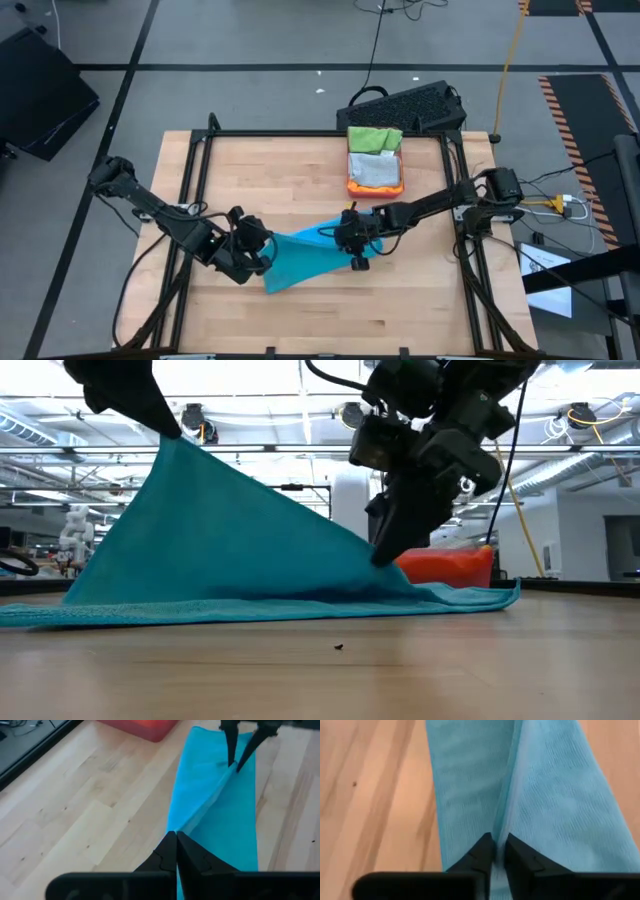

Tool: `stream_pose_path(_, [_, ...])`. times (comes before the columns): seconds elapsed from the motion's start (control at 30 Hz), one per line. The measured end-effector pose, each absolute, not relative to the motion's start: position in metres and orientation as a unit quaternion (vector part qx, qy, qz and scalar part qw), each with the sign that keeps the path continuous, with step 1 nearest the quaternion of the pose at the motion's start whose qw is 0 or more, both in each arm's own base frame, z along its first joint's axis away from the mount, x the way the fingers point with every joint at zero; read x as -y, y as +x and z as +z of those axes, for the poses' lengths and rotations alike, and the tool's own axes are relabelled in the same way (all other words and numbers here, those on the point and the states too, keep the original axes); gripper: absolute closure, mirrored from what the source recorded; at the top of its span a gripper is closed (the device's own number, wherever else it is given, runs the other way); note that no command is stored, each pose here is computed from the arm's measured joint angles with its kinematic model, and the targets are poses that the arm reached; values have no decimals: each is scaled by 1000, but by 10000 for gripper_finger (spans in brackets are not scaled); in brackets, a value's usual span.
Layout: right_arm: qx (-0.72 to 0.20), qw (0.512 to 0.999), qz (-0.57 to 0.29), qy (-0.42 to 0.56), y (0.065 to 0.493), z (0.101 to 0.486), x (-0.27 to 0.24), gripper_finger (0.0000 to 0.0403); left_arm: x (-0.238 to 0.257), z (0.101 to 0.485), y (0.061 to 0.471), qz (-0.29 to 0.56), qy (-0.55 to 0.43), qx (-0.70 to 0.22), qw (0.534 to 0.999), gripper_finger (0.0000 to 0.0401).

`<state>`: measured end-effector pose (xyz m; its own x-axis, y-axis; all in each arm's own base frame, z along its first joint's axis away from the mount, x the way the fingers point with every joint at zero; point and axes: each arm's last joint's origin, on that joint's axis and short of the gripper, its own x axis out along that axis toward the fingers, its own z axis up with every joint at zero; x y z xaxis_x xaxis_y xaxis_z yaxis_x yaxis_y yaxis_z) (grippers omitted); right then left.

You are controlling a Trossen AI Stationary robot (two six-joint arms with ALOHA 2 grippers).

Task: Fold microfiber towels
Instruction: Fold the blue microfiber cloth

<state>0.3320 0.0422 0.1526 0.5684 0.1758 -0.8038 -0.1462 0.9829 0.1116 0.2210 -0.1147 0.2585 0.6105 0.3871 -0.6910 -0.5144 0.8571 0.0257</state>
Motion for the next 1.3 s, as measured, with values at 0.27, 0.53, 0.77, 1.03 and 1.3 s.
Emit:
stream_pose_path(0.27, [-510, 856, 79, 9, 297, 162, -28, 291, 111, 255, 214, 275, -90, -385, 876, 393])
stream_pose_path(0.53, [-515, 854, 71, 31, 237, 157, -26, 268, 105, 252, 205, 328, -111, -391, 853, 391])
stream_pose_path(0.77, [-480, 872, 95, 14, 209, 166, -31, 252, 103, 252, 205, 344, -116, -382, 850, 393])
stream_pose_path(1.03, [-449, 880, 135, -74, 215, 157, -48, 232, 97, 252, 208, 355, -122, -380, 846, 393])
stream_pose_path(1.3, [-449, 874, 130, -130, 224, 144, -49, 238, 95, 252, 209, 357, -128, -380, 843, 396])
